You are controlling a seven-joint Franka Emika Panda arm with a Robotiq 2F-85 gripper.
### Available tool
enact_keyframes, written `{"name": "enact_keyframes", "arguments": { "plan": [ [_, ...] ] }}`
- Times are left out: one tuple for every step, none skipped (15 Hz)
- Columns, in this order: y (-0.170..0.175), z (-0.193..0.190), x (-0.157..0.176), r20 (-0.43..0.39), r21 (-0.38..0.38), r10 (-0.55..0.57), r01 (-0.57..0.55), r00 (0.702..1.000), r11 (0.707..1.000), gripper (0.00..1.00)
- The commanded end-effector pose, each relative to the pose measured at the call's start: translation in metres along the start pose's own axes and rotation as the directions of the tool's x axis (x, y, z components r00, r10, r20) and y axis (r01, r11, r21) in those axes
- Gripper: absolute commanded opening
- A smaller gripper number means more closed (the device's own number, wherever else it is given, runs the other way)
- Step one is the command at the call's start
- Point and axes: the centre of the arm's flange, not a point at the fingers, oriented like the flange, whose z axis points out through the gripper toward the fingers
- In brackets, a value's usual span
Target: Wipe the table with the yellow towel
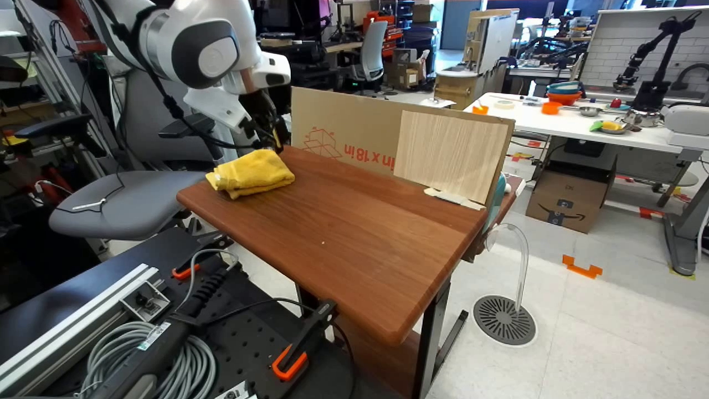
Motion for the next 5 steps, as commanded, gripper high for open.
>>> {"name": "enact_keyframes", "arguments": {
  "plan": [
    [-0.022, -0.090, -0.010, -0.034, 0.010, 0.018, -0.018, 0.999, 1.000, 1.00],
    [-0.017, -0.034, 0.002, -0.038, 0.016, 0.000, 0.001, 0.999, 1.000, 1.00],
    [-0.024, -0.050, 0.001, -0.041, 0.014, -0.001, 0.002, 0.999, 1.000, 1.00],
    [-0.027, -0.062, -0.001, -0.046, 0.008, -0.005, 0.005, 0.999, 1.000, 1.00],
    [-0.028, -0.068, -0.004, -0.046, 0.001, -0.007, 0.007, 0.999, 1.000, 1.00]
  ]
}}
